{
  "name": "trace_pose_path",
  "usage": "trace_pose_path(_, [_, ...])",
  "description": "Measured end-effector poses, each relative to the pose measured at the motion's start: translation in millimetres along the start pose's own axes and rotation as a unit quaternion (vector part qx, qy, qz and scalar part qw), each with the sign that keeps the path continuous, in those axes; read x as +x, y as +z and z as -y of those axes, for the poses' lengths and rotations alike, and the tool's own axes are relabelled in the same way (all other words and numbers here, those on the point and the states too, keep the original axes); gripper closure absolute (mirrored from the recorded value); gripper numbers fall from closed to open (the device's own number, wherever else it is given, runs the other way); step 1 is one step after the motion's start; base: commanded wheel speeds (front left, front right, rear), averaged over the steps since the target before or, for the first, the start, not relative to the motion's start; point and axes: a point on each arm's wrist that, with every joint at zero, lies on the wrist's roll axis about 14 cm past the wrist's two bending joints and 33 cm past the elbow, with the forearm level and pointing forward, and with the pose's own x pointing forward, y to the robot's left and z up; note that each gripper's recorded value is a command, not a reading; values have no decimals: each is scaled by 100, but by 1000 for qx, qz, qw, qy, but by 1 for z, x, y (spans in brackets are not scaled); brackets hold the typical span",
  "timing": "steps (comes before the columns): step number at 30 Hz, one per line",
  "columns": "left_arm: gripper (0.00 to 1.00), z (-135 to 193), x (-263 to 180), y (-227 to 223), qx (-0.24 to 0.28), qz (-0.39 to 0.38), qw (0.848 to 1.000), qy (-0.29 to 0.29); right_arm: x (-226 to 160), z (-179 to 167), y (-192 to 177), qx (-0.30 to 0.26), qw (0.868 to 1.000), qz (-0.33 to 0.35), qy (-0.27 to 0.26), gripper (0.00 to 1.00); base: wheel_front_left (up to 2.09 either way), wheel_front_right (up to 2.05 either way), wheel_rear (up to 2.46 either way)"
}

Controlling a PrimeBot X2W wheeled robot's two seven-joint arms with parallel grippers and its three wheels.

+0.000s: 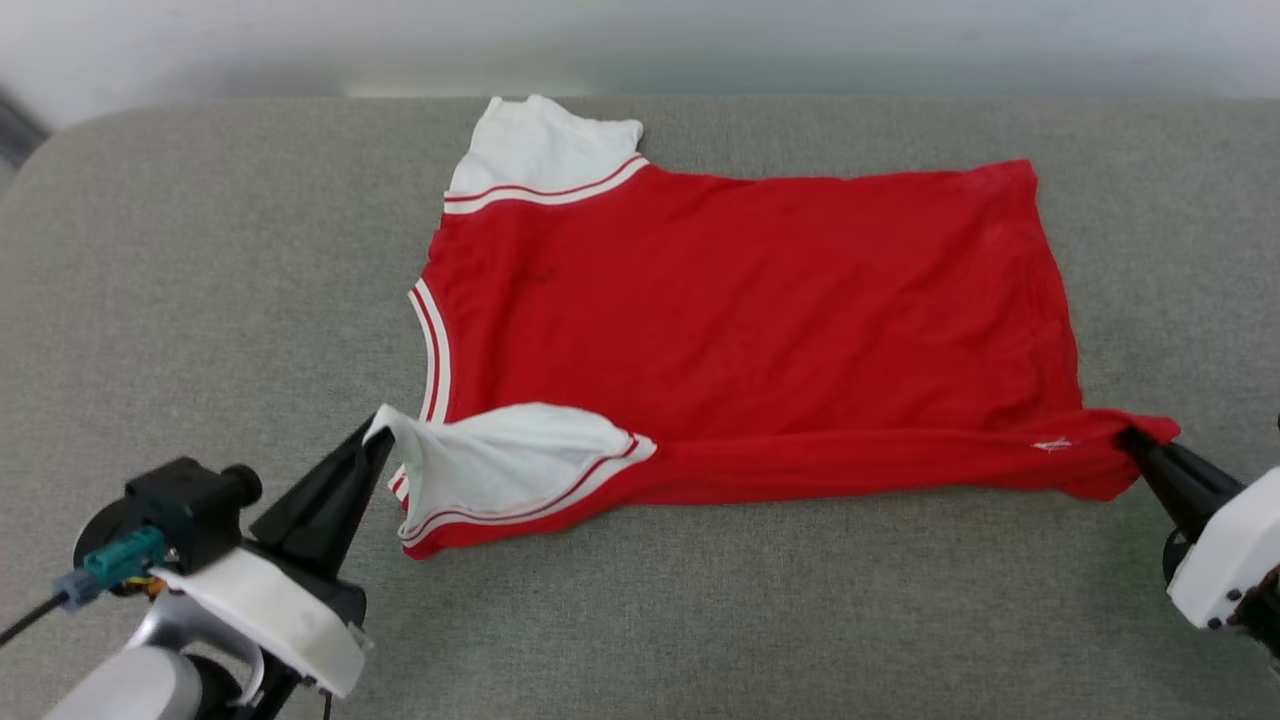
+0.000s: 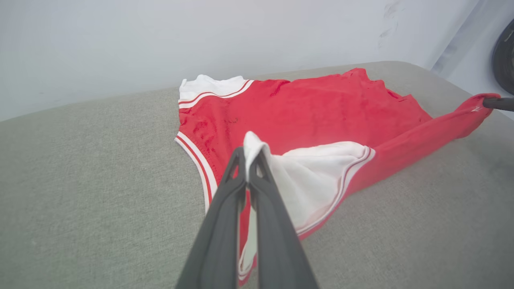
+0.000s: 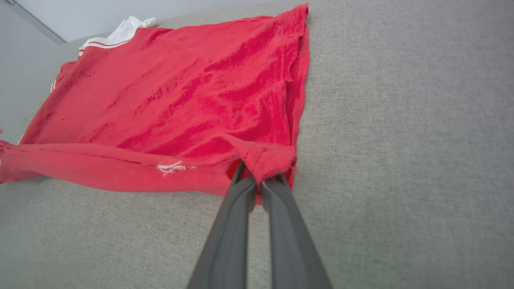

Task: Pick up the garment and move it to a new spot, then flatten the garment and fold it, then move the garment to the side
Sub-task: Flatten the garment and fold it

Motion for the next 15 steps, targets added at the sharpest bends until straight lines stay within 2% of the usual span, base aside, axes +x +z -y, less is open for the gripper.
trace_pose_path(7, [100, -24, 49, -2, 6, 3, 1000, -3, 41, 16, -6, -30, 998, -44, -23, 100, 0, 0, 0])
trace_pose_path(15, [100, -54, 83, -45, 26, -60, 998, 13, 79, 20, -28, -51, 993, -105, -28, 100, 0, 0, 0])
